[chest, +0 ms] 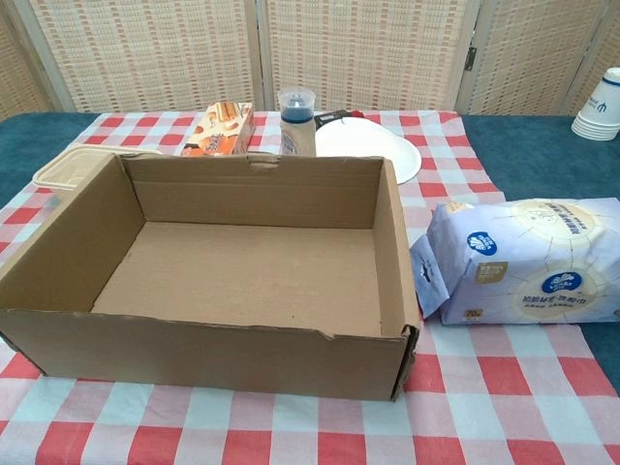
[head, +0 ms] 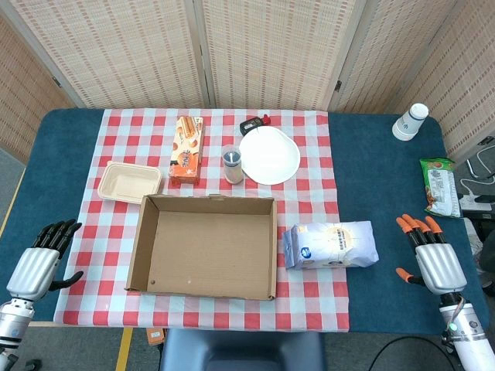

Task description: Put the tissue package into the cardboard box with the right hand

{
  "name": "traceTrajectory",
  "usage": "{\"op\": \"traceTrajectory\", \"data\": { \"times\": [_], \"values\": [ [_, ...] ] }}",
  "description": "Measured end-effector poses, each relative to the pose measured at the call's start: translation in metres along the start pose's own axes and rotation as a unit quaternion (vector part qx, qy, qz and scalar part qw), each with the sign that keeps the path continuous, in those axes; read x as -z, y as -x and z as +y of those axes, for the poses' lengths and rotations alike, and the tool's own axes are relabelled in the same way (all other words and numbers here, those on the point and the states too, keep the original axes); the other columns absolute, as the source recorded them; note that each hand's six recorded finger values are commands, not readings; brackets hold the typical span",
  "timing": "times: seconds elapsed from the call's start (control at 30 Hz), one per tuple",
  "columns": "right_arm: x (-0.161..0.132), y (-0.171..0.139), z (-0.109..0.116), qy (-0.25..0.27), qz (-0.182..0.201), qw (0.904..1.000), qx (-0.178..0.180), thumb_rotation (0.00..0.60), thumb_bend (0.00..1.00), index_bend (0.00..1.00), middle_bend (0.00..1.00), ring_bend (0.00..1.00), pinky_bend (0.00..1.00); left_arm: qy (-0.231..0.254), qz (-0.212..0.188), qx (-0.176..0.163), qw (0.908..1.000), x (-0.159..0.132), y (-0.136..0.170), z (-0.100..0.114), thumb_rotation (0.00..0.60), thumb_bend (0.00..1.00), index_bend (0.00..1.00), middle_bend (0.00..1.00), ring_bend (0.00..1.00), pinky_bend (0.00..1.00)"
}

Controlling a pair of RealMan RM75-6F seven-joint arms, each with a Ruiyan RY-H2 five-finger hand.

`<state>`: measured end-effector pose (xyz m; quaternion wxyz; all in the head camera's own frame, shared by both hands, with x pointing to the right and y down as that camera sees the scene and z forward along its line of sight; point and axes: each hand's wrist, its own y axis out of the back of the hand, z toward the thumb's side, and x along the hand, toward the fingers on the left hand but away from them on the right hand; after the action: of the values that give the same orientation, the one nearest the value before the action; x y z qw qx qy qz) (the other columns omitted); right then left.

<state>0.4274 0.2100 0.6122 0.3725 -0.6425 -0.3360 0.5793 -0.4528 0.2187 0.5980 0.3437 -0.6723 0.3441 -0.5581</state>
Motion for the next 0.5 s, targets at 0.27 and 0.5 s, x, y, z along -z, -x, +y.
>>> {"op": "traceTrajectory", "data": {
  "times": [0.27, 0.5],
  "values": [
    [-0.0053, -0.0031, 0.0029, 0.005, 0.003, 1.0, 0.001, 0.6, 0.13, 0.0, 0.04, 0.0, 0.0, 0.003, 0.002, -0.007, 1.0, 0.0022, 0.0013, 0.0044, 0.6, 0.2, 0.0, 0.0, 0.0, 0.07],
    [-0.0058, -0.0063, 0.0076, 0.012, 0.0, 0.9999, 0.005, 0.6, 0.13, 0.0, 0.04, 0.0, 0.0, 0.0, 0.002, -0.005, 1.0, 0.0023, -0.0007, 0.0026, 0.6, 0.2, 0.0, 0.0, 0.0, 0.07]
  ]
}}
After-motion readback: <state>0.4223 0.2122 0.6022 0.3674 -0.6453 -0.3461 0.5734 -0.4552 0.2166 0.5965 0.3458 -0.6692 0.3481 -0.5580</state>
